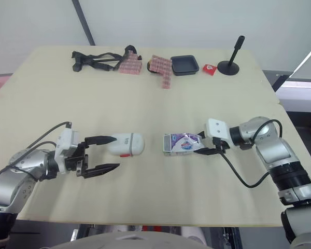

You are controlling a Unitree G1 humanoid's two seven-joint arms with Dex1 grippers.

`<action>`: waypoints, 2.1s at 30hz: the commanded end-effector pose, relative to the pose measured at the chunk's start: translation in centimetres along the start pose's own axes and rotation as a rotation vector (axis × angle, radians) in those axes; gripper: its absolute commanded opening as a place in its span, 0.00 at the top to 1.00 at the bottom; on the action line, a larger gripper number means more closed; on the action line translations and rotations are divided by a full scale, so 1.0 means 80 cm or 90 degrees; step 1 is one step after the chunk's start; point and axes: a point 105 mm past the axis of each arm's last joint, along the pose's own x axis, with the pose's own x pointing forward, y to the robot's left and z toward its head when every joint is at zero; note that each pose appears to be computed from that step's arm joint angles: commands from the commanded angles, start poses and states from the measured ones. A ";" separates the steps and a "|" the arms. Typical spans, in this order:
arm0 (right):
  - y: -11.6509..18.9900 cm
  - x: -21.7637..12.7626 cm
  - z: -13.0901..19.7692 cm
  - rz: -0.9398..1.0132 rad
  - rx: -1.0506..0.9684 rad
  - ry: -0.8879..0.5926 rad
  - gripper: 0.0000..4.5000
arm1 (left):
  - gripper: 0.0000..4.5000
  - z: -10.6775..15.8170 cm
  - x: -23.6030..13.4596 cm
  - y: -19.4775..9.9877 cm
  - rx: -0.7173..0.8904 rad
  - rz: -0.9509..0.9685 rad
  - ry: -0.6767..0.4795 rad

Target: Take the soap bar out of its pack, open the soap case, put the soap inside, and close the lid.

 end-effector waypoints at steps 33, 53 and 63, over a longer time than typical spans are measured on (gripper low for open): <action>-0.007 -0.132 -0.015 -0.101 0.030 0.134 0.47 | 0.00 0.005 0.003 -0.002 0.024 -0.016 0.007; -0.036 -0.196 -0.084 -0.692 0.455 -0.043 0.47 | 0.00 0.010 0.001 -0.008 0.025 -0.038 -0.002; -0.033 -0.161 -0.093 -0.925 0.600 -0.052 0.47 | 0.00 0.011 0.007 -0.004 0.026 -0.036 -0.005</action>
